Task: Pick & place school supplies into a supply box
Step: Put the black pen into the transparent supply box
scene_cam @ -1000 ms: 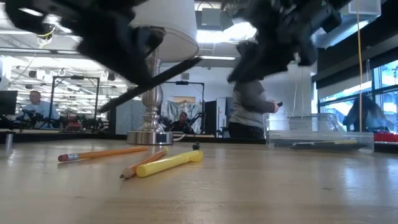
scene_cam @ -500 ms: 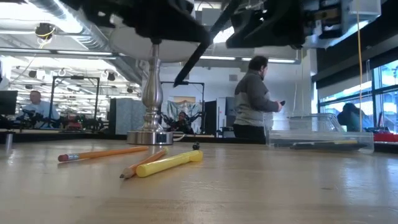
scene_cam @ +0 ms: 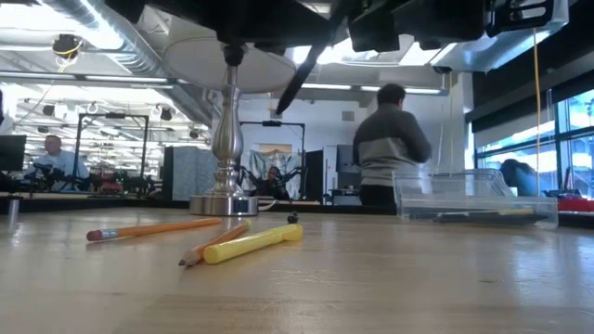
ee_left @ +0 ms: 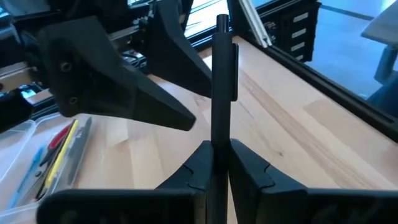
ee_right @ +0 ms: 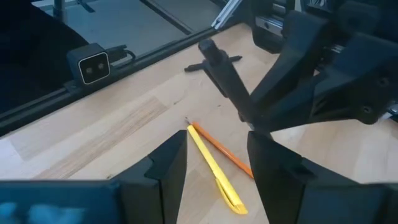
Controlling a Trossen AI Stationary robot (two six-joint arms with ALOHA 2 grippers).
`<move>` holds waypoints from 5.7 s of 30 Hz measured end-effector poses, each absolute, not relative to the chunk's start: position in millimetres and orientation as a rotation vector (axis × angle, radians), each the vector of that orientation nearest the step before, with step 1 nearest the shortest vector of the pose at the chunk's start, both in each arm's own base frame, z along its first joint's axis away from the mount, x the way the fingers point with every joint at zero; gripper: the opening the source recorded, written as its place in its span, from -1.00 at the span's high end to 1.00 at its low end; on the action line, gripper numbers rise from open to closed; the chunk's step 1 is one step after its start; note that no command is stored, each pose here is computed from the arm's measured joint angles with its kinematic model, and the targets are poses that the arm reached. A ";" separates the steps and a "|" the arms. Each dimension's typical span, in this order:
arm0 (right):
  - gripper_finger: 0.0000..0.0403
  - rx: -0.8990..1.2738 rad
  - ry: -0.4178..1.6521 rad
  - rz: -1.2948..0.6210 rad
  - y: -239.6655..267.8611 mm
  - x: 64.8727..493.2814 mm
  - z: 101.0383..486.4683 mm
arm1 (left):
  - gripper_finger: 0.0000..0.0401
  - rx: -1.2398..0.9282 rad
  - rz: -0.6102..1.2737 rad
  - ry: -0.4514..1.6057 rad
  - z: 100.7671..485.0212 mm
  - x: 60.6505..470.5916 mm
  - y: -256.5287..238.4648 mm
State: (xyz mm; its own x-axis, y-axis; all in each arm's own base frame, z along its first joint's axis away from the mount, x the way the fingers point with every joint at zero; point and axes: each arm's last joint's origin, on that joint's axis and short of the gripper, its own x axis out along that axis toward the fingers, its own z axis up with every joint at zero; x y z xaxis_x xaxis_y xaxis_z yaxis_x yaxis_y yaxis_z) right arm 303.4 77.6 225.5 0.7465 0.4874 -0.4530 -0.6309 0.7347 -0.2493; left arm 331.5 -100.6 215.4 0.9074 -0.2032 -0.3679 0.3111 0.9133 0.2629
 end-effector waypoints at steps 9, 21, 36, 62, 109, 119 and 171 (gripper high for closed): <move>0.14 -0.416 0.277 0.605 78.3 307.5 234.0 | 0.87 0.316 -0.255 0.344 215.4 331.5 -100.4; 0.30 -0.422 0.218 0.592 78.6 309.5 239.1 | 0.87 0.315 -0.152 0.271 222.9 335.3 -95.5; 0.68 -0.432 0.209 0.574 77.9 310.3 240.6 | 0.86 0.324 -0.160 0.228 226.6 336.3 -96.3; 0.75 -0.470 0.706 -0.009 47.9 275.5 240.0 | 0.60 0.136 -0.017 0.627 218.8 300.9 -91.1; 0.71 -0.095 1.634 -0.529 -69.2 257.0 132.3 | 0.49 -0.163 -0.137 0.998 206.5 246.2 -143.0; 0.37 -0.071 1.624 -0.556 -69.2 257.1 132.2 | 0.33 -0.194 -0.245 1.054 203.8 241.9 -152.8; 0.31 -0.006 1.643 -0.630 -68.3 254.2 138.0 | 0.90 0.118 -0.192 1.265 128.4 253.0 -239.3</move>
State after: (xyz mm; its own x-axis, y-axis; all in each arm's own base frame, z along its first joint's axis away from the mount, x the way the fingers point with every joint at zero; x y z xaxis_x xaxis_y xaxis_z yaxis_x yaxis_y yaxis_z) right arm 254.2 -68.3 138.0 -0.1877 -0.3552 -0.9157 0.3480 0.8478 -0.4002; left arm 253.0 -239.3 128.4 0.2879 -0.0783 -0.9545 0.2085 0.9779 -0.0173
